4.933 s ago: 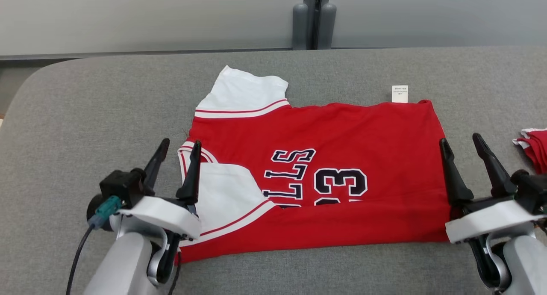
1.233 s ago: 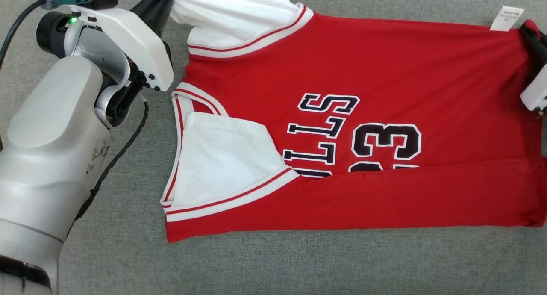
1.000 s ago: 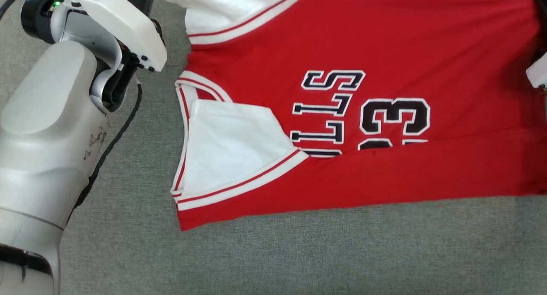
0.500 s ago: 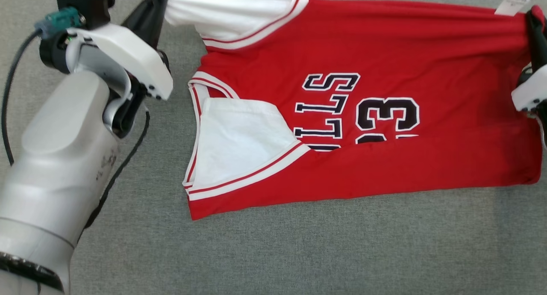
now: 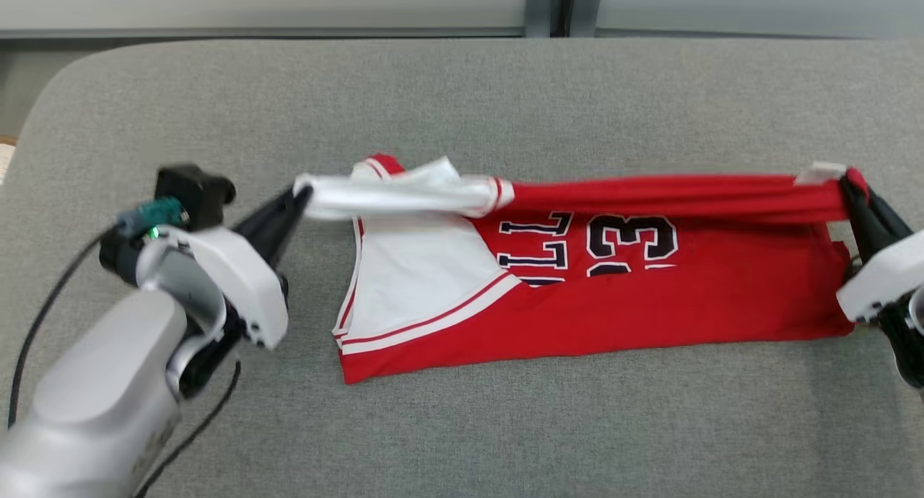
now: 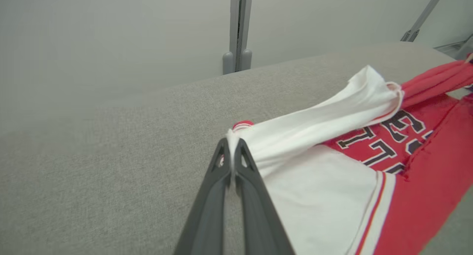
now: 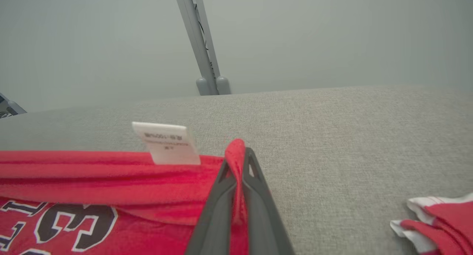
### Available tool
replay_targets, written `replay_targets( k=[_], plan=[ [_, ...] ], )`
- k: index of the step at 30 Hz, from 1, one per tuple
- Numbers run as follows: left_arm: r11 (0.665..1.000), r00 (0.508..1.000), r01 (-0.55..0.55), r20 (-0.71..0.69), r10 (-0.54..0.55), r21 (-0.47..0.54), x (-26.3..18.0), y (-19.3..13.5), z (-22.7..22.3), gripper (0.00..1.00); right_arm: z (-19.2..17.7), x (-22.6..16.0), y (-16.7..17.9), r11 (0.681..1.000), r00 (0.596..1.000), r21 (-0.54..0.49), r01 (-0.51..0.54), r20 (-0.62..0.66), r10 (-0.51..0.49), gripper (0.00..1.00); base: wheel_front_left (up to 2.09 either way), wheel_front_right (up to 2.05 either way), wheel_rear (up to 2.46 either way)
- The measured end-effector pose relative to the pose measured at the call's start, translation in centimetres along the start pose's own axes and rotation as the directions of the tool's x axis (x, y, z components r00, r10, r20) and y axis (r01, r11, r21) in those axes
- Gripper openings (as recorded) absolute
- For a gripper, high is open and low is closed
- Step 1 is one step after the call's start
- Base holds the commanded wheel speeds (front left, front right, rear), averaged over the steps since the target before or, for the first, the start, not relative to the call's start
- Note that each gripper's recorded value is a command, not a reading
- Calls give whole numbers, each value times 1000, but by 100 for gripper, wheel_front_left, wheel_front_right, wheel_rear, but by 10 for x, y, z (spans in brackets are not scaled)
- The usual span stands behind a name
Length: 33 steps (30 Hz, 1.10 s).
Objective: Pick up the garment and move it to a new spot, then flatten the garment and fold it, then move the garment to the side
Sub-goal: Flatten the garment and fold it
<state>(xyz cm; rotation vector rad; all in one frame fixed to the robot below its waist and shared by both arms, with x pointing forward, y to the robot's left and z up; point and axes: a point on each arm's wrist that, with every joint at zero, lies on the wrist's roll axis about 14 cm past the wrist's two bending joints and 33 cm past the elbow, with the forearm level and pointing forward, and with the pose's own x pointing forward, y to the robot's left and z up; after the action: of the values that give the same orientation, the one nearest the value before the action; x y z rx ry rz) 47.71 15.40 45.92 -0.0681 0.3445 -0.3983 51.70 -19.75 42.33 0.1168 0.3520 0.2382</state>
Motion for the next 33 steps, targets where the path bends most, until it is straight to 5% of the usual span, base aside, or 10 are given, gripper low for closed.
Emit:
replay_targets(
  k=[8, 23, 24, 25, 26, 33],
  plan=[
    [997, 981, 58, -184, -65, -42, -45, -31, -50, 0, -43, -31, -5, 999, 986, 50, 3, -167, 5, 0, 0, 0, 0],
    [994, 941, 85, -321, -104, -72, -68, -52, -84, 0, -71, -60, -10, 995, 955, 91, 28, -295, 0, 0, 0, 0, 0],
    [994, 941, 84, -323, -103, -71, -69, -52, -85, 0, -70, -61, -10, 995, 956, 96, 31, -295, -2, 42, 0, 0, 0],
    [995, 944, 78, -317, -95, -63, -69, -51, -84, 50, -70, -61, -10, 994, 955, 104, 35, -297, -3, 100, 0, 0, 0],
    [996, 946, 69, -314, -83, -55, -70, -49, -84, 100, -70, -63, -11, 994, 955, 107, 38, -298, -5, 100, 0, 0, 0],
    [997, 965, 41, -255, -55, -62, -71, -45, -72, 100, -59, -70, -21, 994, 956, 92, 61, -293, -32, 100, 0, 0, 0]
  ],
)
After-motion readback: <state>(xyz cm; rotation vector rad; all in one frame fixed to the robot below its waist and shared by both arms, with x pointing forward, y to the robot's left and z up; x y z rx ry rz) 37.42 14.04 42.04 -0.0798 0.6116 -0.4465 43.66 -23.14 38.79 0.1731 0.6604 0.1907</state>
